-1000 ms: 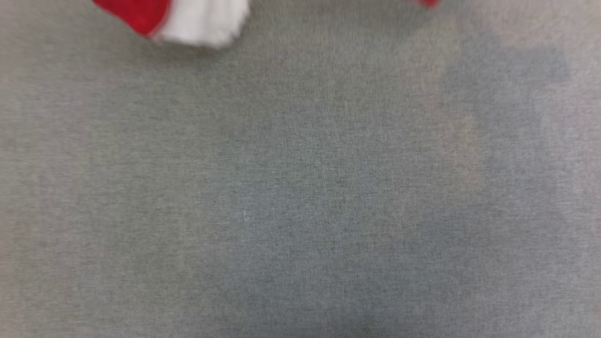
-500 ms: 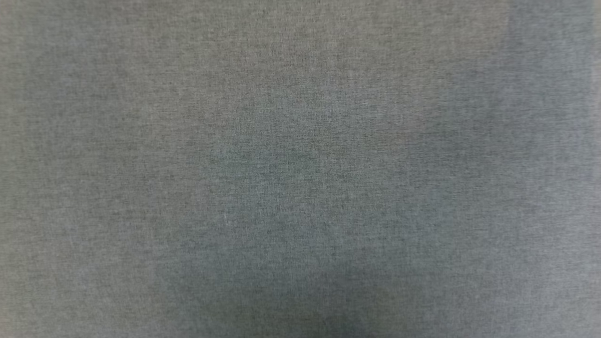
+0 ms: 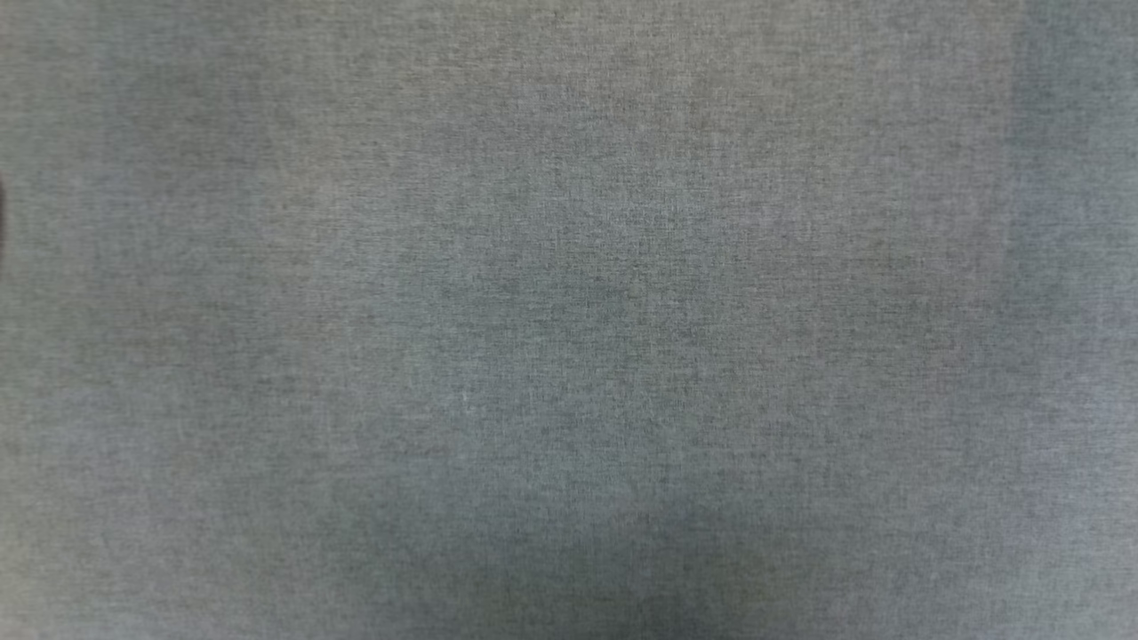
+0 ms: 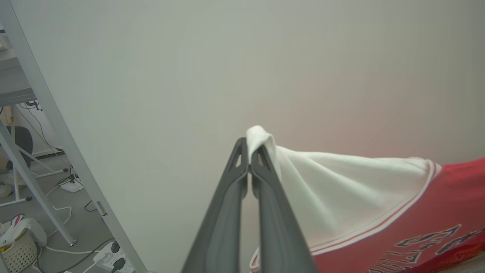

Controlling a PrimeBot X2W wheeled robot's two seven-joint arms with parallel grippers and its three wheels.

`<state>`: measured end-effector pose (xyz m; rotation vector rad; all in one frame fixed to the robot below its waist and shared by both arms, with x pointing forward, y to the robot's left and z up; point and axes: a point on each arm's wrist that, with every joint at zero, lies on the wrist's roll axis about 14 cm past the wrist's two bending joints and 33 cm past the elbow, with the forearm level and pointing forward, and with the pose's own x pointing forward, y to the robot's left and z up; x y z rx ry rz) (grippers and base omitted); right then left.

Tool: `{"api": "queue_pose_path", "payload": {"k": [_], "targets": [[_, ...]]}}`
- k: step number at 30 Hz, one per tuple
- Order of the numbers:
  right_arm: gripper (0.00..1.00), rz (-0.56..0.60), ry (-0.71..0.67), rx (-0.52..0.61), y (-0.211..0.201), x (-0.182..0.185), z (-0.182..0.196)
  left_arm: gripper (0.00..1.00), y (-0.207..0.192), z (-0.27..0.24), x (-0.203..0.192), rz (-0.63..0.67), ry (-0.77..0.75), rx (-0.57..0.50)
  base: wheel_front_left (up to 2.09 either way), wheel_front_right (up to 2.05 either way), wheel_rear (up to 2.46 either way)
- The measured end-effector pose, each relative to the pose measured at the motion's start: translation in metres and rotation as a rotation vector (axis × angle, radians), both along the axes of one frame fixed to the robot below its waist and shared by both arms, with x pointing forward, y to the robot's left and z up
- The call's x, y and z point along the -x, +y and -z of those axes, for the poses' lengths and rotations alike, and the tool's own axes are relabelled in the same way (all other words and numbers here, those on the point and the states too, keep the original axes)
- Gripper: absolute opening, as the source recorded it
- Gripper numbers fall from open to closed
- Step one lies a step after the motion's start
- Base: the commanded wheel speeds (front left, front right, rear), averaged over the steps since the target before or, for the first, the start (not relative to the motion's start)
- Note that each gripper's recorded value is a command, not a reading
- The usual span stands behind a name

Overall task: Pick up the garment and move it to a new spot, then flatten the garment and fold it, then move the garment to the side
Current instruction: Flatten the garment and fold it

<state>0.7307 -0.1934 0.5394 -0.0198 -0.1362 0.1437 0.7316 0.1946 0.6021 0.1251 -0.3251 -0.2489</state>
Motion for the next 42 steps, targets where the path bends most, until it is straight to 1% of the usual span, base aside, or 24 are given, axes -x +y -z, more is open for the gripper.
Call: {"api": "queue_pose_path", "payload": {"k": [6,11,14,19,22,27,29,32,36,42], "targets": [[0.0,-0.053,0.092,-0.011,0.012,0.038,0.036,0.0,-0.012,0.048,0.049,0.051,0.113,0.026,0.0,0.0,0.0],[0.0,-0.111,0.194,0.02,0.021,0.084,0.064,0.0,-0.015,0.086,0.106,0.063,0.222,0.038,0.0,0.0,0.0],[0.0,-0.106,0.254,-0.009,0.015,0.111,0.075,0.0,-0.013,0.11,0.146,0.057,0.299,0.028,0.0,0.0,0.0],[0.0,-0.09,0.436,-0.069,0.003,0.166,0.104,0.0,-0.016,0.14,0.214,0.063,0.413,0.002,0.0,0.0,0.0],[0.0,-0.096,0.484,-0.087,-0.001,0.194,0.106,0.0,-0.014,0.147,0.248,0.047,0.453,-0.001,0.0,0.0,0.0],[0.0,-0.137,0.503,-0.139,0.005,0.23,0.094,0.0,-0.011,0.152,0.296,0.014,0.516,0.039,0.0,0.0,0.0],[0.0,-0.15,0.507,-0.162,0.006,0.244,0.09,0.0,-0.013,0.154,0.316,0.02,0.544,0.049,0.0,0.0,0.0],[0.0,-0.166,0.537,-0.166,0.006,0.266,0.09,0.0,-0.013,0.151,0.34,0.027,0.564,0.054,0.0,0.0,0.0],[0.0,-0.173,0.616,-0.191,0.007,0.294,0.101,0.0,-0.015,0.147,0.367,0.051,0.59,0.026,0.0,0.0,0.0],[0.0,-0.169,0.684,-0.229,0.004,0.326,0.109,0.0,-0.019,0.14,0.398,0.083,0.622,0.013,0.0,0.0,0.0]]}}
